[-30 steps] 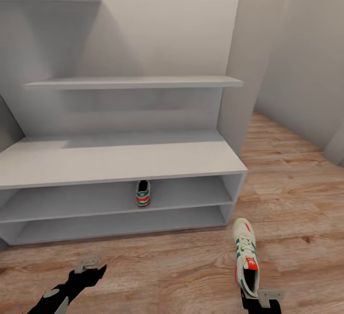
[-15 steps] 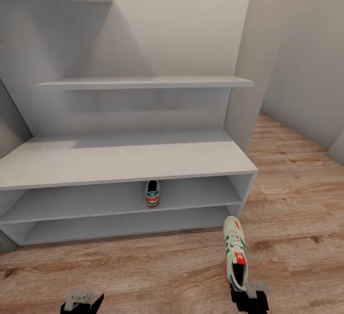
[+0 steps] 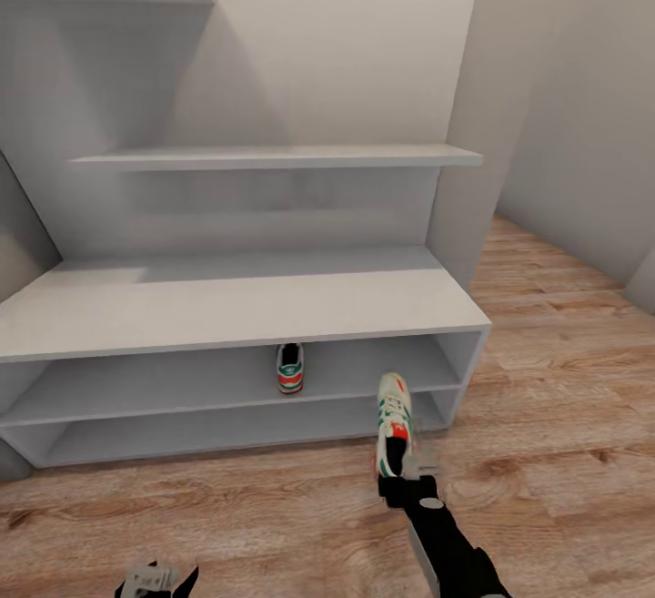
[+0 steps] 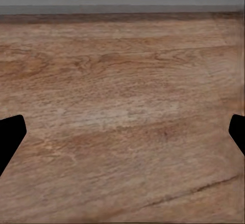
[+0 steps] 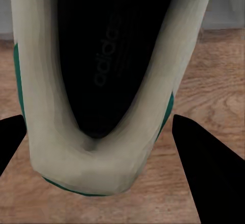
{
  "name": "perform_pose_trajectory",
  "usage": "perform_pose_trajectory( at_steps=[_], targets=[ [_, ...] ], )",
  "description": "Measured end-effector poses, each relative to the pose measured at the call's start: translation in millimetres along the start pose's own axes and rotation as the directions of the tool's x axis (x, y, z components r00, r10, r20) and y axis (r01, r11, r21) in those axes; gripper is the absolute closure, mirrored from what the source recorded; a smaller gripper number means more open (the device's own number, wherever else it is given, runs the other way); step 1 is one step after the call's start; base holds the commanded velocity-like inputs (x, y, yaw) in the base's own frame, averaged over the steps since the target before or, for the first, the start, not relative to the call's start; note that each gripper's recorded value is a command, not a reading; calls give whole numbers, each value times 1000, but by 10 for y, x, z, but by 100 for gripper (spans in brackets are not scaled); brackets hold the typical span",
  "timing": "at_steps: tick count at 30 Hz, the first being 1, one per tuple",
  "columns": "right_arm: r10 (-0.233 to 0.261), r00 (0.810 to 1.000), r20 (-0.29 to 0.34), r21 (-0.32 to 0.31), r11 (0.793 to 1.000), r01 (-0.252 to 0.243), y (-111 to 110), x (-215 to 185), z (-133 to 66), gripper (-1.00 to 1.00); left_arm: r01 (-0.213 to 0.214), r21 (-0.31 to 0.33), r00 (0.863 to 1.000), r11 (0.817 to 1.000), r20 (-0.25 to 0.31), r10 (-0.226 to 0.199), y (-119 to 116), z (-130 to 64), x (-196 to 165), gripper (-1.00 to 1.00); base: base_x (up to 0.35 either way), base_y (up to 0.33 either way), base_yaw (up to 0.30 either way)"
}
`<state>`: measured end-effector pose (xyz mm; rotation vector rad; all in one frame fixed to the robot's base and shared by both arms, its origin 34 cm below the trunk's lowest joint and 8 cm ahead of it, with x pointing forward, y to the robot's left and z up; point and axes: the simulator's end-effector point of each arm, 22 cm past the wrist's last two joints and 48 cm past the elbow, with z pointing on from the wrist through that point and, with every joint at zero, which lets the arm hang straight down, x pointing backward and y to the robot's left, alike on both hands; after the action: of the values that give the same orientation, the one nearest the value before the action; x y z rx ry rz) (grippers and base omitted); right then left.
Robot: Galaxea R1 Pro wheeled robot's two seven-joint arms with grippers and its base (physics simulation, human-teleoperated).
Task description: Pick up the two gym shoes and the two sandals from the corridor floor and place them onto the hallstand (shoe rack) in the corridor, making sure they are on the rack and not on the floor. Arrange them so the two gym shoes are next to each other and the two sandals are next to each other.
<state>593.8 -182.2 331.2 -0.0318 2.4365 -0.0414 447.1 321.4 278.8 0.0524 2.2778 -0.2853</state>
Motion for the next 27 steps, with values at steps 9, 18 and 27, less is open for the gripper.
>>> perform_pose_trajectory(
  at_steps=[9,18,27],
  targets=[
    [-103,994,30,-30,994,104,218,-629,-19,100,2,32,1000,999,-6,-2,-87,-8,34,-100,0,0,0],
    [-106,992,71,-21,994,108,206,-910,-75,100,2,34,1000,999,-6,-1,-92,-8,37,-100,0,0,0],
    [-108,992,70,-21,994,110,209,-907,-75,100,2,34,1000,999,-6,-2,-92,-8,37,-100,0,0,1]
  ],
)
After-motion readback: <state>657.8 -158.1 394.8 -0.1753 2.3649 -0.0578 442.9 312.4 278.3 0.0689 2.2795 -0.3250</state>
